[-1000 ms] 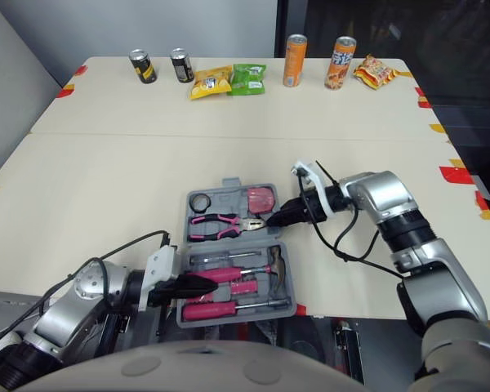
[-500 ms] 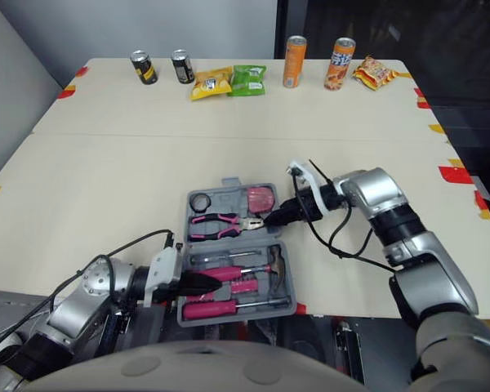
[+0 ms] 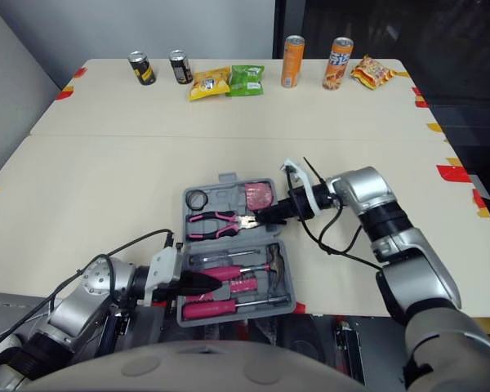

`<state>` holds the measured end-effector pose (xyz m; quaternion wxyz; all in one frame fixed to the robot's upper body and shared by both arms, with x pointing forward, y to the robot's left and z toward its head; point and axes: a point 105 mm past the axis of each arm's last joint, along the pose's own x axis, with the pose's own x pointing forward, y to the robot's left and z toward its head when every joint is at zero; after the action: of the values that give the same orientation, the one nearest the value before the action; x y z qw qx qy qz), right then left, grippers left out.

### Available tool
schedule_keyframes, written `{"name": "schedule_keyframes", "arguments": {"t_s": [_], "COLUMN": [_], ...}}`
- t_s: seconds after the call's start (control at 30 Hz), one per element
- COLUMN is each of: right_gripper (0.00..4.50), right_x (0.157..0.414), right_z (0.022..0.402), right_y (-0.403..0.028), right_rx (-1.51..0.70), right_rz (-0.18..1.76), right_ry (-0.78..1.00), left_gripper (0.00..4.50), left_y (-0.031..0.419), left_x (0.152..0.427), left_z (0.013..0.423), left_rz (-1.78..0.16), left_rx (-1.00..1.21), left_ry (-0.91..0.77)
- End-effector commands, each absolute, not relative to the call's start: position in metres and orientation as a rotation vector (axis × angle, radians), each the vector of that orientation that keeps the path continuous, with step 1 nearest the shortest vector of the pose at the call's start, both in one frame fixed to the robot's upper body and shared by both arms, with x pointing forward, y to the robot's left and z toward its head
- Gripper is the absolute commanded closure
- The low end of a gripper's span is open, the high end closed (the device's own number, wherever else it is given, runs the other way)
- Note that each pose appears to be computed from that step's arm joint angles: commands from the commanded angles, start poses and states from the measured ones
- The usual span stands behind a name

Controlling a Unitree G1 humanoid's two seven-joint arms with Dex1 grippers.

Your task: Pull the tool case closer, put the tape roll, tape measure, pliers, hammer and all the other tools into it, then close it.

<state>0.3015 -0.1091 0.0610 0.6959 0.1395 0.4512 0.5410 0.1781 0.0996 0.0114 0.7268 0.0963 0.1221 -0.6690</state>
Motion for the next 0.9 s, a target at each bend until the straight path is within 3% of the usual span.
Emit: {"name": "schedule_keyframes", "arguments": {"t_s": [0.03, 0.43, 0.6, 0.77, 0.9], "right_gripper": [0.0, 0.0, 0.0, 0.0, 0.0], "right_x": [0.304, 0.296, 0.286, 0.274, 0.257], "right_z": [0.089, 0.119, 0.129, 0.137, 0.146], "right_y": [-0.098, -0.103, -0.105, -0.11, -0.117], "right_rx": [0.377, 0.525, 0.547, 0.554, 0.544], "right_rz": [1.293, 1.316, 1.336, 1.353, 1.379], "right_ry": [0.897, 0.795, 0.771, 0.754, 0.743], "left_gripper": [4.47, 4.47, 4.47, 4.47, 4.47], "left_y": [0.112, 0.132, 0.138, 0.166, 0.216], "left_x": [0.173, 0.171, 0.158, 0.135, 0.171], "left_z": [-0.009, 0.002, 0.06, 0.146, 0.154], "left_rz": [-1.438, -1.439, -1.462, -1.433, -1.283], "left_rx": [0.231, 0.255, 0.186, -0.024, -0.129], "left_ry": [0.391, 0.3, 0.13, 0.161, 0.296]}}
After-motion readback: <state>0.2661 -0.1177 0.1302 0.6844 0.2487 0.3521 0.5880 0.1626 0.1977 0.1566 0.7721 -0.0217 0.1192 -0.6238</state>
